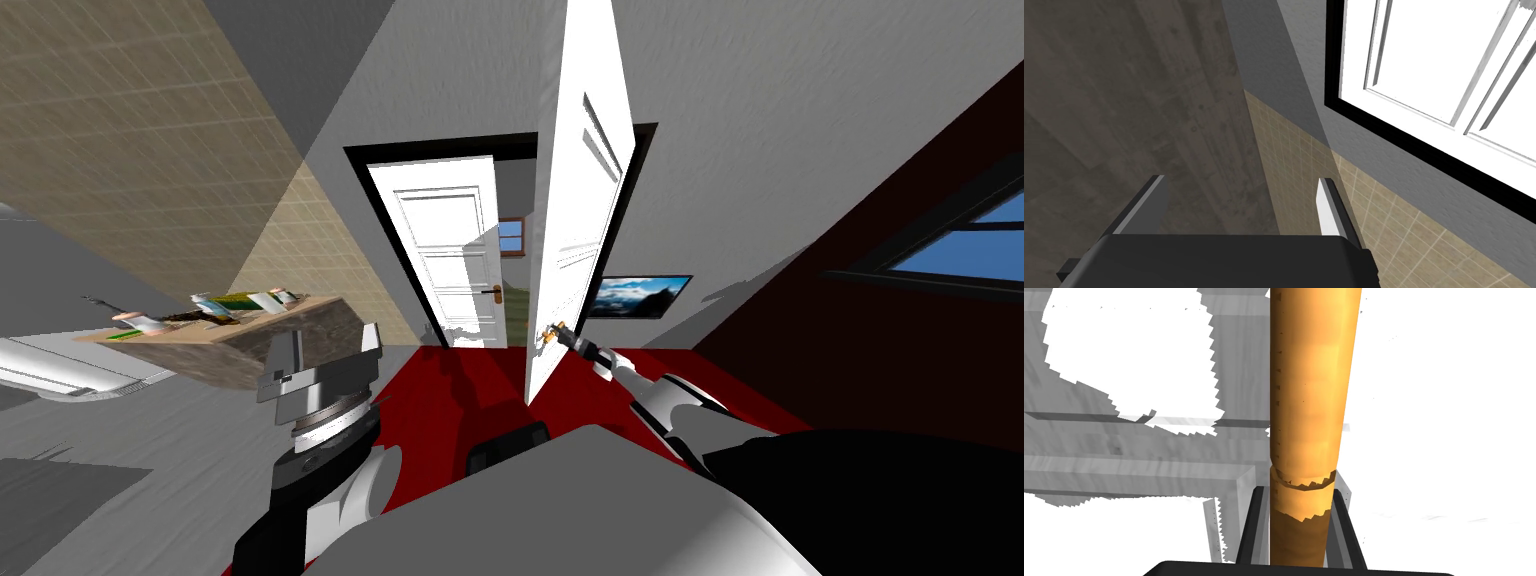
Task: Pull the door open
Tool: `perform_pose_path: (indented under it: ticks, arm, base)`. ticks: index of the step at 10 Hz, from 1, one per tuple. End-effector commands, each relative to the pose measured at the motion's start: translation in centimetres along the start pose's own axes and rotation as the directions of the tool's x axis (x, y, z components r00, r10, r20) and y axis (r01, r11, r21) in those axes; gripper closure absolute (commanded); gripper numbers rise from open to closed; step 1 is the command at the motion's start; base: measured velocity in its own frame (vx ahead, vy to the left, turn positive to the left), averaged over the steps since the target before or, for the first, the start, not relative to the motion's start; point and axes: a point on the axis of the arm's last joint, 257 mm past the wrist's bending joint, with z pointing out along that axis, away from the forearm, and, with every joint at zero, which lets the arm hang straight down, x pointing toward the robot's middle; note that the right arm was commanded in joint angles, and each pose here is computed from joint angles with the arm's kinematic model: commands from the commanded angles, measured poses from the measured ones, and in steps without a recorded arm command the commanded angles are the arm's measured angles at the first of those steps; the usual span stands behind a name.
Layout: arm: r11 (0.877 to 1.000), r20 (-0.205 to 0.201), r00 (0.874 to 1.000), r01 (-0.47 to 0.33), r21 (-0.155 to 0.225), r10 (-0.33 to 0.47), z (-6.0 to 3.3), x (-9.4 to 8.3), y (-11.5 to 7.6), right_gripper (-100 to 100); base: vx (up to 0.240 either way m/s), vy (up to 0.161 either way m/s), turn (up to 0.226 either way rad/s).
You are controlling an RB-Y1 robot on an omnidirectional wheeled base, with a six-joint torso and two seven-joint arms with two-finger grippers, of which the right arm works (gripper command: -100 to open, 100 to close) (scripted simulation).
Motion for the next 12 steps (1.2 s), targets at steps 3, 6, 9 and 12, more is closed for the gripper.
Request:
perform_pose_path:
  ticks: [3,6,9,12]
  arm:
    - [1.000,-0.035,0.999,-0.004,0.001,0.004,-1.32,0.5,-0.2,100]
    - [1.000,-0.058,0.998,-0.007,0.001,0.007,-2.31,0.7,-0.2,100]
    - [1.000,-0.050,0.999,-0.002,0.004,0.003,-2.28,0.2,-0.2,100]
    - [1.000,-0.059,0.998,-0.003,0.003,0.004,-2.29,0.5,-0.2,100]
  base:
    - [-0.193,-0.163,0.160]
    - [-0.142,-0.134,0.106]
    - [-0.113,-0.107,0.112]
    - [-0.143,-0.142,0.136]
